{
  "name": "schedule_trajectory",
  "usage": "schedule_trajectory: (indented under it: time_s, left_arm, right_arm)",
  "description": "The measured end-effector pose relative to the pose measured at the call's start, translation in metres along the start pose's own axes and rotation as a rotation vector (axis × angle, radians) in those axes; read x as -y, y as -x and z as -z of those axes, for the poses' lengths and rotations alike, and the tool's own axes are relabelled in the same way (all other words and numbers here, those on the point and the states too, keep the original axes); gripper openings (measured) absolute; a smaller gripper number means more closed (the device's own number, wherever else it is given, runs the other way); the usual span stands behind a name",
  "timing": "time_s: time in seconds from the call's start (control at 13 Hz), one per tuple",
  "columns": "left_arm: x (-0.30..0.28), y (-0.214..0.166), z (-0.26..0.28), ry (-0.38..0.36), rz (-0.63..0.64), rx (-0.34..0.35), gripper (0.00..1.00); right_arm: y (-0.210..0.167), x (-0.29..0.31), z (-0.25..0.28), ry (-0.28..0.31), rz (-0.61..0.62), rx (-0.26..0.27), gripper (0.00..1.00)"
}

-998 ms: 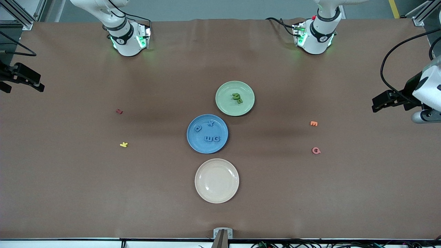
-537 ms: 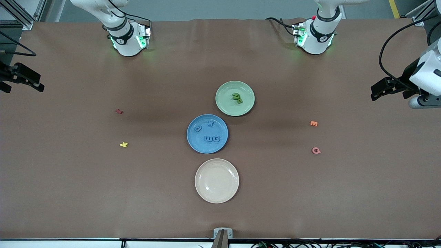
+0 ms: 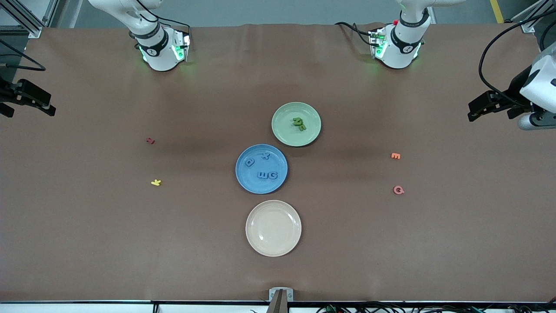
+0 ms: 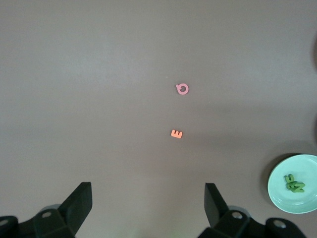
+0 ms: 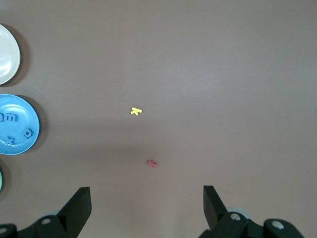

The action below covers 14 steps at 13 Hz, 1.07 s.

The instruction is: Sort letters by color into matching plates

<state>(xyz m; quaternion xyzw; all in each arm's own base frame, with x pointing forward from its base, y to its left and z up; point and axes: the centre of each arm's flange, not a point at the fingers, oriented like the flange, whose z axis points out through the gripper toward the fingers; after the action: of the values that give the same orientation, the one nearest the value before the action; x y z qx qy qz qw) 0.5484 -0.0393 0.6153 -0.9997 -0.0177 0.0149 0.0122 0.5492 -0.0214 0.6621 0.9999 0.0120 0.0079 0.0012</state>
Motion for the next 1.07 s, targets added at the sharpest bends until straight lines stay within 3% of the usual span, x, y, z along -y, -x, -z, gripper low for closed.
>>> schedule_trajectory:
  time_s: [1.07]
  left_arm:
    - [-0.022,0.022,0.011,-0.002,-0.043,-0.007,1.00]
  right_arm:
    - [0.000,0.000,0.000,0.000,0.000,0.000,1.00]
